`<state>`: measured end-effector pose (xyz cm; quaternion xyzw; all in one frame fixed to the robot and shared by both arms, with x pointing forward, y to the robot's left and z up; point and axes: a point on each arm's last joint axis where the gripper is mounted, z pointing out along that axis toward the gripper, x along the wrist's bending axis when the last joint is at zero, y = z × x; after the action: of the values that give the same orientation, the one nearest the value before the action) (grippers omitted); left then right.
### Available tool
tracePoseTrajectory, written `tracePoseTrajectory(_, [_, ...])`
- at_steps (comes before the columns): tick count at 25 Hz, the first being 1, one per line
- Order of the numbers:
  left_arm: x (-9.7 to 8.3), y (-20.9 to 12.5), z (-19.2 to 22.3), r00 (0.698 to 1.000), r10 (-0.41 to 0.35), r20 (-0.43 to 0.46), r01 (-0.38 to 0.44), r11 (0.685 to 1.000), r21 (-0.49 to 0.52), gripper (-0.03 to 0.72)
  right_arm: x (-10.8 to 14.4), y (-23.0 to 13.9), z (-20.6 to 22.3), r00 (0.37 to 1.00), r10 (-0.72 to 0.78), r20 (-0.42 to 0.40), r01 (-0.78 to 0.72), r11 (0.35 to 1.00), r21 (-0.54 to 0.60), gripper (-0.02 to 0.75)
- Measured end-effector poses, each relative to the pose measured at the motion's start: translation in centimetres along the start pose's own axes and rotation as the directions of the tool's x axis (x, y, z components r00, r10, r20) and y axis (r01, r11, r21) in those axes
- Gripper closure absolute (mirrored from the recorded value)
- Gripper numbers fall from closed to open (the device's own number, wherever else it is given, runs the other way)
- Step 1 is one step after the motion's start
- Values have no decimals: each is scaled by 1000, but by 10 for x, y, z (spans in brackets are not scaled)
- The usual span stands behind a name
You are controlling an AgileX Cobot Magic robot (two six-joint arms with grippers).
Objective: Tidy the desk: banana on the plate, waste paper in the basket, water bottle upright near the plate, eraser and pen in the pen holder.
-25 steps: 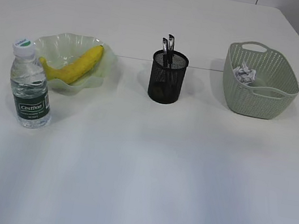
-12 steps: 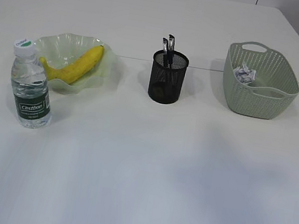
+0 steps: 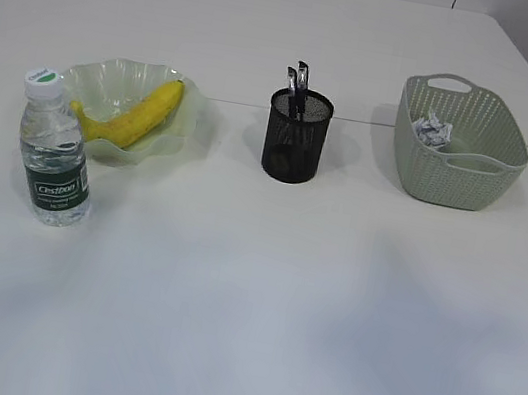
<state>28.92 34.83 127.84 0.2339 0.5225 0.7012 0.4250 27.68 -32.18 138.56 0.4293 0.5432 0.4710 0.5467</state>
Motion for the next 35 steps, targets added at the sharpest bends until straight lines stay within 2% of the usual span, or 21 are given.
tracePoseTrajectory(6, [17,15,-25,992,-89,86,94,994,-58,449,0,-22,-17,999,2,-38,-1,1000,28,750])
tracePoseTrajectory(9, [30,20,-36,987,-127,98,134,988,-74,449,-3,-38,-34,998,14,-64,-12,999,33,750])
tracePoseTrajectory(13, [44,18,-41,992,-113,59,115,992,-48,449,1,-58,-47,991,36,-125,-30,998,54,750])
tracePoseTrajectory(19, [58,19,-50,992,-119,51,122,991,-59,449,9,-89,-55,983,54,-178,-41,996,77,750])
tracePoseTrajectory(25, [62,20,-54,993,-112,46,115,991,-67,449,18,-125,-66,968,81,-237,-67,995,69,750])
tracePoseTrajectory(35, [61,20,-54,993,-108,48,111,991,-69,449,20,-183,-93,957,150,-248,-136,988,73,750])
